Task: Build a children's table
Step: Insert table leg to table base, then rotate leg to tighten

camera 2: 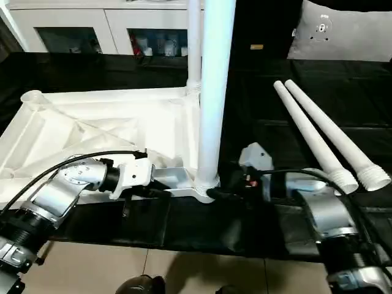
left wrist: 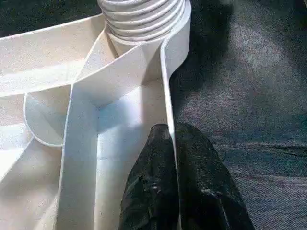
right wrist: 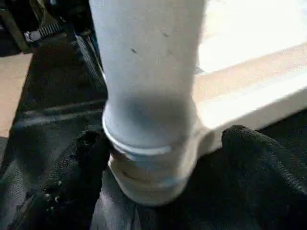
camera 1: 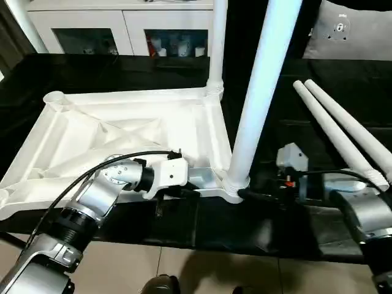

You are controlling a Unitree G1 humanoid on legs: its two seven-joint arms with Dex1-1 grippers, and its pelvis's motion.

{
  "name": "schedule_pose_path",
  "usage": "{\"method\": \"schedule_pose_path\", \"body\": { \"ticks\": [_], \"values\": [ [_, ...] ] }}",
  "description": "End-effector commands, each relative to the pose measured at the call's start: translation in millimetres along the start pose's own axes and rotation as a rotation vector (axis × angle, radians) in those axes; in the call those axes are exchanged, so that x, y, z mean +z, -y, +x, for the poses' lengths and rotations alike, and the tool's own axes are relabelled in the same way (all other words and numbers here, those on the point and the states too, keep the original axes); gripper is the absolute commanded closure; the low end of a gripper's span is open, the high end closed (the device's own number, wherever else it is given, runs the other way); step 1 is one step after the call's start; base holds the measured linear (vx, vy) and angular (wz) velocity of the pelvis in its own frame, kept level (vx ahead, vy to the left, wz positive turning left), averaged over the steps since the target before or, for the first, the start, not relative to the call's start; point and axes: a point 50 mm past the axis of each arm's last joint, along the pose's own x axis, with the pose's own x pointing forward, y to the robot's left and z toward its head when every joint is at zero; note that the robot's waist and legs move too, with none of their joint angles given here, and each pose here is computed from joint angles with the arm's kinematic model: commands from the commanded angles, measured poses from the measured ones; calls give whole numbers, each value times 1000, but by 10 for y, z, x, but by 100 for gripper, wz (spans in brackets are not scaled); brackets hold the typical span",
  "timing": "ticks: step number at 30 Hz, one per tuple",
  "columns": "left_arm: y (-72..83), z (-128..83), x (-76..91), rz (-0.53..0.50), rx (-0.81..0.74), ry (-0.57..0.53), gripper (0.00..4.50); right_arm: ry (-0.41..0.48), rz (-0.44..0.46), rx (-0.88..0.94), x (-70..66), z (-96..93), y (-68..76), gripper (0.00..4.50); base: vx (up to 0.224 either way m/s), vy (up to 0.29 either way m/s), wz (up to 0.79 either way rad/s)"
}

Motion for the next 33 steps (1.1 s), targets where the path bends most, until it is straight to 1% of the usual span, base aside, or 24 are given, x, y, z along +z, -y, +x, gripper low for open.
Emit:
{"method": "schedule_pose_path", "body": {
  "ticks": [1,3,6,10,13,18,24,26,27,29,30,31,33],
  "values": [
    [94,132,56,61,-123,-2,450,50,-50,6,160,29,62,86,0,0,0],
    [94,133,53,63,-125,-2,450,51,-49,18,160,48,55,108,0,0,0],
    [92,132,51,65,-127,-3,450,61,-46,26,161,82,49,125,0,0,0],
    [94,132,48,64,-131,-5,450,68,-35,31,155,101,46,167,0,0,0],
    [95,134,46,63,-133,-6,450,70,-28,37,144,107,42,178,0,0,0],
    [103,134,38,61,-139,-6,450,72,-15,45,125,108,27,185,0,0,0],
    [109,155,31,24,-124,2,450,83,36,36,87,151,-6,188,0,0,0],
    [91,178,27,-6,-90,0,450,73,74,21,46,196,-40,188,0,0,0],
    [62,206,48,-47,-42,16,450,42,137,-38,-15,253,-40,188,0,0,0],
    [51,218,68,-65,-23,29,450,29,159,-71,-37,279,-32,188,0,0,0],
    [40,238,100,-86,-1,46,450,19,175,-115,-50,314,-17,188,0,0,0],
    [34,266,146,-105,18,67,450,20,184,-166,-43,356,7,189,0,0,0],
    [28,340,240,-136,49,93,450,52,233,-253,13,445,63,190,0,0,0]
  ]
}}
